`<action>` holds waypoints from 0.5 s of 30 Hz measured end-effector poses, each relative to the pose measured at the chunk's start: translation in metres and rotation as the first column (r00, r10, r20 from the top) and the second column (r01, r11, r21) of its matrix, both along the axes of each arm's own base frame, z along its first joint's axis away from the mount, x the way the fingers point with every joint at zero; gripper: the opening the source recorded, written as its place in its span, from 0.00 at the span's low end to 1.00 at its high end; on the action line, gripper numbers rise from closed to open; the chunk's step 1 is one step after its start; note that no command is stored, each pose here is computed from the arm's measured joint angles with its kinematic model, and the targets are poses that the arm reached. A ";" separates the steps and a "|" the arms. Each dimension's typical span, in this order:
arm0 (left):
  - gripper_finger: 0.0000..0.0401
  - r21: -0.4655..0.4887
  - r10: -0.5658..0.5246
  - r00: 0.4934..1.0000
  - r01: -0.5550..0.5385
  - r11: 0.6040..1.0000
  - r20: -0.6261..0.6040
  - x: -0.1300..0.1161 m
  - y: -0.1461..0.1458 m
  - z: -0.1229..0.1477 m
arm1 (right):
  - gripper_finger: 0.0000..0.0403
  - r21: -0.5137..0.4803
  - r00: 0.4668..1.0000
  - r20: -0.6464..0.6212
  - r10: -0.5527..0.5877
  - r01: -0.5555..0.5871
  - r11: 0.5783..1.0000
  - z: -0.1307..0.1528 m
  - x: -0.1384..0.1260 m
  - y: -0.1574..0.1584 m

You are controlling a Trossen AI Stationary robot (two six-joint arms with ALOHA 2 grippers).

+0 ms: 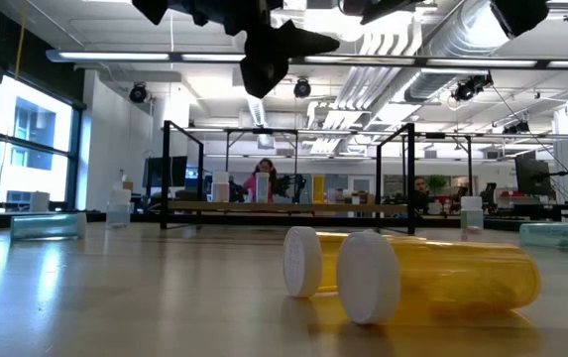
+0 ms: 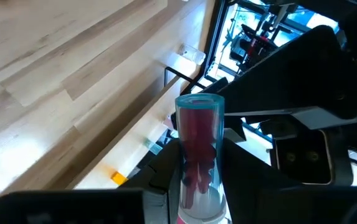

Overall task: Pick and place medicine bottles onto shelf by color
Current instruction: Put the bottom blue pill bottle on the shelf

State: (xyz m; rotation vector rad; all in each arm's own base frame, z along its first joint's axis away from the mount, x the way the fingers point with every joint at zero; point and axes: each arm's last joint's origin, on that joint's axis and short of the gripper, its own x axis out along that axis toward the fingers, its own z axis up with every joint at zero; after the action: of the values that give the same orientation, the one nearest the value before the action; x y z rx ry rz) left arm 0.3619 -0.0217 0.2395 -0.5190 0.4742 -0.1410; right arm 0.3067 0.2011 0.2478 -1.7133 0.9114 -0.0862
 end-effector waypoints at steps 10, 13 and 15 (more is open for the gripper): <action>0.51 -0.050 -0.041 0.998 0.044 0.998 0.050 0.002 -0.006 0.005 | 0.20 -0.029 1.000 -0.009 0.006 -0.006 1.000 0.001 0.000 0.000; 0.51 -0.067 -0.026 0.998 0.029 0.997 0.048 0.002 -0.005 0.006 | 0.20 -0.059 1.000 -0.022 0.019 -0.020 0.998 0.001 0.000 0.001; 0.51 -0.067 -0.024 0.998 0.027 0.997 0.051 0.002 -0.005 0.006 | 0.20 -0.088 1.000 -0.001 0.011 -0.011 0.996 0.003 0.002 0.001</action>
State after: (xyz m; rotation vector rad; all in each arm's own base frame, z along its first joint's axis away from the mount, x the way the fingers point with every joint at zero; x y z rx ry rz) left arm 0.3640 -0.0264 0.2454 -0.5749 0.4283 -0.1950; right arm 0.3084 0.2024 0.2508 -1.7996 0.9096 -0.1204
